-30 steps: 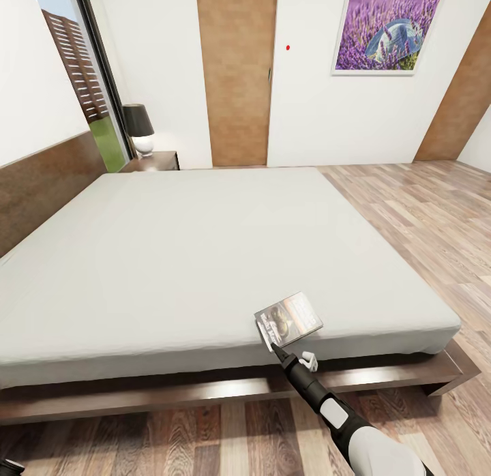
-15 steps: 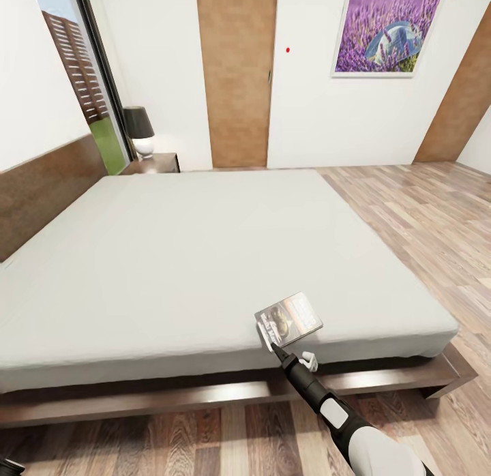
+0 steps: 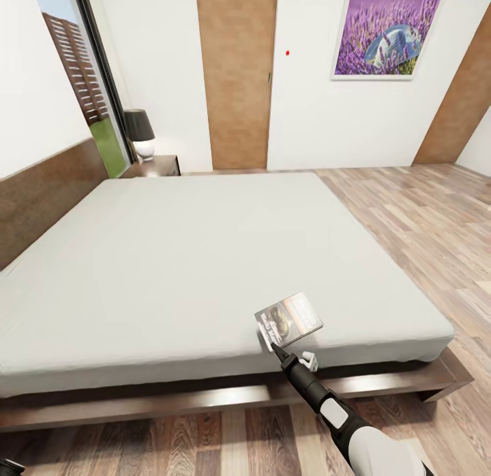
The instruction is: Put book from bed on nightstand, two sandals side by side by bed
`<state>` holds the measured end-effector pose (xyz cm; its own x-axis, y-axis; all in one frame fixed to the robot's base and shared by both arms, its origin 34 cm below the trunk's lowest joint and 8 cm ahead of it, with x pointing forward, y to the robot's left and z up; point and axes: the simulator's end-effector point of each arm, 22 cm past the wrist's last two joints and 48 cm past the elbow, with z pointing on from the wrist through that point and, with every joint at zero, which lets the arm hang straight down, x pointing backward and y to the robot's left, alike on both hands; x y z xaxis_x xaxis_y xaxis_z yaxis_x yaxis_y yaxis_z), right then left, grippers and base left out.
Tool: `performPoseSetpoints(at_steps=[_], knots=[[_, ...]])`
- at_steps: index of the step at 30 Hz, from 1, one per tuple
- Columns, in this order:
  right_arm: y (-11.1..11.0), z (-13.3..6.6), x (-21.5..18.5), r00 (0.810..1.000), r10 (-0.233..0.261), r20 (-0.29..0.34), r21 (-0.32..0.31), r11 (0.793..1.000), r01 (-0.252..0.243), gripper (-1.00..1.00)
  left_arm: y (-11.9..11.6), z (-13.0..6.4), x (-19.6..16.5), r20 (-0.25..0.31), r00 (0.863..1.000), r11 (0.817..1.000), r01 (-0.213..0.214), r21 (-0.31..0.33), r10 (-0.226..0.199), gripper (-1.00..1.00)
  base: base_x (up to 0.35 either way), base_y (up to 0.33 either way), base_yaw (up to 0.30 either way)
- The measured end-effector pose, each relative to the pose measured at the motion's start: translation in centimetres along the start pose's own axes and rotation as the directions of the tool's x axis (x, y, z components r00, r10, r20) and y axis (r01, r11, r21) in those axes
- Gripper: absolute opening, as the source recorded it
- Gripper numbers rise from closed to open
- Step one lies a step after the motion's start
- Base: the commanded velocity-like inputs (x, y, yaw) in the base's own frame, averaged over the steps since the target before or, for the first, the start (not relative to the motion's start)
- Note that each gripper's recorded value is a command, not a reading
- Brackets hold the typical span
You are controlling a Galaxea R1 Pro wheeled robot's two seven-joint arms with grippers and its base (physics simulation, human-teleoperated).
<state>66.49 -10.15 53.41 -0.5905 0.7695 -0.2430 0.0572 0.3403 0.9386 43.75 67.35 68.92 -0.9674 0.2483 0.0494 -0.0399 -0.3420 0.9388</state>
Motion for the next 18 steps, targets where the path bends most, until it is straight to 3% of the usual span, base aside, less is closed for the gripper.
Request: performPoseSetpoints(at_steps=[18], knots=[[3.5,-0.5,-1.7,1.0,-0.012,0.008,-0.007,1.0,0.012,-1.0,3.3,1.3,-0.2,-0.001,1.0,1.0,-0.016,0.0,0.016,1.0,0.0,0.0,0.0]])
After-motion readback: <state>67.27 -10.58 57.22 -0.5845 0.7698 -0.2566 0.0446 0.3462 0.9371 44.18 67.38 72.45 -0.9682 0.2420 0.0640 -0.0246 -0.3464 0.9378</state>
